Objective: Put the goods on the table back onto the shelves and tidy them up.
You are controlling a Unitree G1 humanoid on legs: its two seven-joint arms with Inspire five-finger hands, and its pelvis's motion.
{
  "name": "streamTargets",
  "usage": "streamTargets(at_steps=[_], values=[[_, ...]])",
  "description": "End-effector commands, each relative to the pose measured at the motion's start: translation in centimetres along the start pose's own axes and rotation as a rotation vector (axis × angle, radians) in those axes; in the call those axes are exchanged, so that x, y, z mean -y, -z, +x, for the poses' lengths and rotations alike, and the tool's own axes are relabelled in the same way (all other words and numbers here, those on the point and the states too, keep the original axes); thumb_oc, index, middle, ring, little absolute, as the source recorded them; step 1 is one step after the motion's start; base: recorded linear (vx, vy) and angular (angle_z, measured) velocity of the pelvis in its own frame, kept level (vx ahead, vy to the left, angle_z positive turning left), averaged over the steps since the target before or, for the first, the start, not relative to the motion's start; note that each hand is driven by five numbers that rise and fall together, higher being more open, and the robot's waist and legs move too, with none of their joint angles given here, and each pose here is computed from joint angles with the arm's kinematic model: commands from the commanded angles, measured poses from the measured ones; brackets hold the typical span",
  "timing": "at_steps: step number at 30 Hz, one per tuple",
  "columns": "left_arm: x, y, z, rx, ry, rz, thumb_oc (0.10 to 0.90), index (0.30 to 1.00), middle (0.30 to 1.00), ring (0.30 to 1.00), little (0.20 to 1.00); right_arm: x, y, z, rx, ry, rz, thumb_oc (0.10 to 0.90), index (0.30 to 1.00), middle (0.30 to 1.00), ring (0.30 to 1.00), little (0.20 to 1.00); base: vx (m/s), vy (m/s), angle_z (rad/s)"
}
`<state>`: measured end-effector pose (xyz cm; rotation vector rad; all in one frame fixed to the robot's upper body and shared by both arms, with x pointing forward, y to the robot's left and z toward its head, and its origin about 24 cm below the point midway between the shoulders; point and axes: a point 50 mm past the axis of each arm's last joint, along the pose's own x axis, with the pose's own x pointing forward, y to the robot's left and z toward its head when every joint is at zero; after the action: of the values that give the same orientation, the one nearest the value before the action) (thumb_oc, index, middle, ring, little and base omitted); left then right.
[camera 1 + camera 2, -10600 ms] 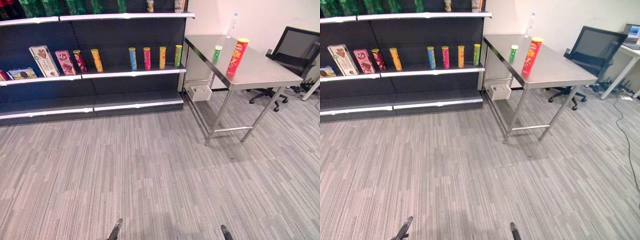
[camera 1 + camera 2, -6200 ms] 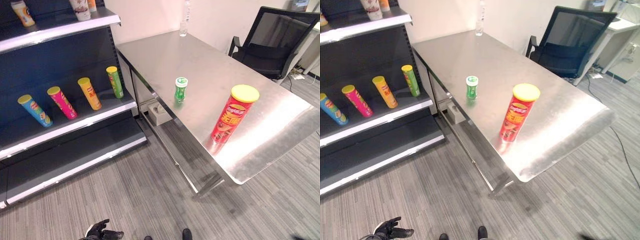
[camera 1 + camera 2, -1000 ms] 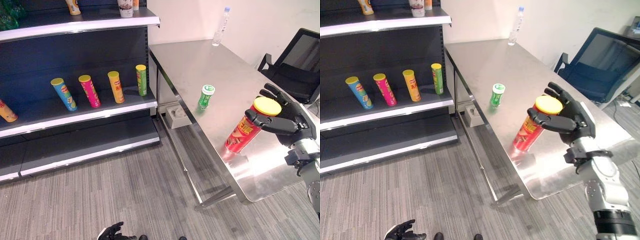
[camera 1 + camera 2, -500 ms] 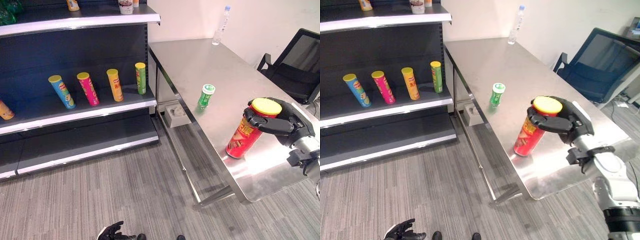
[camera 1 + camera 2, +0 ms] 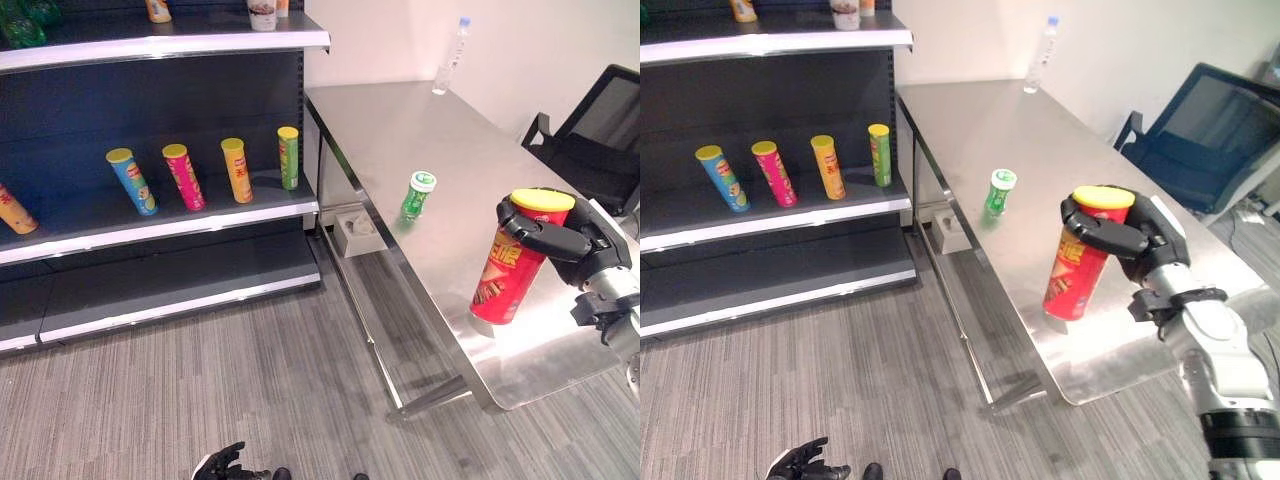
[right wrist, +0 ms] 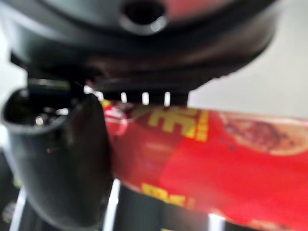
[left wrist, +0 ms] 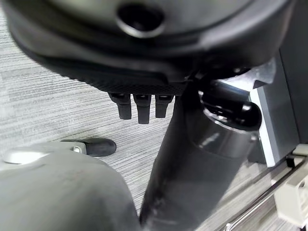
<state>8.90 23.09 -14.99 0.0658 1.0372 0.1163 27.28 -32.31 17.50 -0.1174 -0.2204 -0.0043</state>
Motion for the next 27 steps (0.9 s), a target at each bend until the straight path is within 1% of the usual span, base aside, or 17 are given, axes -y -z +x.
streamTargets(at_steps=[1,2,3,5,7,8,9,11,13,15,16,17,19,21,24,25,27], values=[[-2.0,-3.7,0.4,0.12,-0.057,0.023,0.8,0.9,0.9,0.9,0.9,0.3,-11.8,0.5,0.586,0.113,-0.14,0.4,0.3,0.3,0.3,0.3,-0.23,-0.044,1.21],[-1.9,-3.7,0.4,0.126,-0.056,0.001,0.8,0.9,0.9,0.9,0.9,0.5,-12.6,-0.2,0.645,0.172,-0.19,0.4,0.3,0.3,0.3,0.3,-0.17,0.113,1.38],[-1.8,-3.9,0.4,0.133,-0.056,0.0,0.8,0.9,0.9,0.9,0.9,-0.1,-13.2,-0.7,0.683,0.193,-0.239,0.4,0.3,0.3,0.3,0.3,-0.13,0.223,1.47],[-2.1,-3.9,0.3,0.14,-0.077,-0.004,0.8,0.9,0.9,0.9,0.9,-0.6,-13.6,-1.1,0.721,0.21,-0.284,0.4,0.3,0.3,0.3,0.3,-0.03,0.424,1.18],[-2.7,-4.3,0.2,0.164,-0.112,0.004,0.8,0.9,0.9,0.9,0.9,-1.7,-13.7,-1.3,0.765,0.216,-0.301,0.4,0.3,0.3,0.3,0.3,0.05,0.658,0.28],[-2.7,-4.7,0.3,0.17,-0.112,0.026,0.8,0.9,0.9,0.9,0.9,-1.6,-13.5,-1.8,0.761,0.245,-0.33,0.4,0.3,0.3,0.3,0.3,0.05,0.805,-0.17],[-3.0,-5.3,0.4,0.185,-0.116,0.061,0.8,0.9,0.9,0.9,0.9,-2.2,-13.4,-1.4,0.757,0.248,-0.39,0.4,0.3,0.3,0.3,0.3,-0.01,0.833,-0.02],[-4.1,-5.8,0.2,0.196,-0.152,0.074,0.8,0.9,0.9,0.9,0.9,-3.5,-13.5,-1.1,0.782,0.223,-0.389,0.4,0.3,0.3,0.3,0.3,-0.12,0.463,-0.33],[-4.7,-6.3,0.1,0.211,-0.169,0.059,0.8,0.9,0.9,0.9,0.9,-4.0,-13.4,-1.0,0.792,0.215,-0.374,0.4,0.3,0.3,0.3,0.3,-0.14,0.394,-0.84],[-5.8,-5.7,-0.3,0.202,-0.198,0.012,0.8,0.9,0.9,0.9,0.9,-4.2,-13.3,-0.8,0.791,0.225,-0.379,0.4,0.3,0.3,0.3,0.3,-0.13,0.539,-0.35],[-5.9,-4.7,-0.4,0.165,-0.207,-0.009,0.8,0.9,0.9,0.9,0.9,-4.4,-13.0,-0.6,0.793,0.235,-0.371,0.4,0.3,0.3,0.3,0.3,-0.06,0.229,-0.05],[-6.0,-4.7,-0.4,0.166,-0.207,-0.009,0.8,0.9,0.9,0.9,0.9,-4.4,-13.0,-0.6,0.794,0.236,-0.37,0.4,0.3,0.3,0.3,0.3,-0.12,0.243,0.04],[-5.6,-3.4,-0.6,0.135,-0.211,-0.067,0.8,0.9,0.9,0.9,0.9,-4.5,-12.2,-0.5,0.765,0.262,-0.396,0.4,0.3,0.3,0.3,0.3,-0.09,0.135,0.05],[-5.4,-3.5,-0.6,0.138,-0.207,-0.066,0.8,0.9,0.9,0.9,0.9,-4.4,-12.2,-0.6,0.766,0.275,-0.4,0.4,0.3,0.3,0.3,0.3,0.0,0.071,0.43],[-4.3,-2.8,-0.5,0.127,-0.177,-0.109,0.8,0.9,0.9,0.9,0.9,-4.6,-11.5,-0.6,0.736,0.263,-0.38,0.4,0.3,0.3,0.3,0.3,0.02,0.115,0.26],[-3.4,-2.8,-0.4,0.127,-0.15,-0.106,0.8,0.9,0.9,0.9,0.9,-4.1,-11.0,-0.8,0.702,0.277,-0.394,0.4,0.3,0.3,0.3,0.3,-0.02,0.113,0.66],[-3.1,-2.6,-0.4,0.119,-0.134,-0.102,0.8,0.9,0.9,0.9,0.9,-4.2,-10.6,-0.8,0.671,0.258,-0.417,0.4,0.3,0.3,0.3,0.3,0.0,0.15,1.14]])
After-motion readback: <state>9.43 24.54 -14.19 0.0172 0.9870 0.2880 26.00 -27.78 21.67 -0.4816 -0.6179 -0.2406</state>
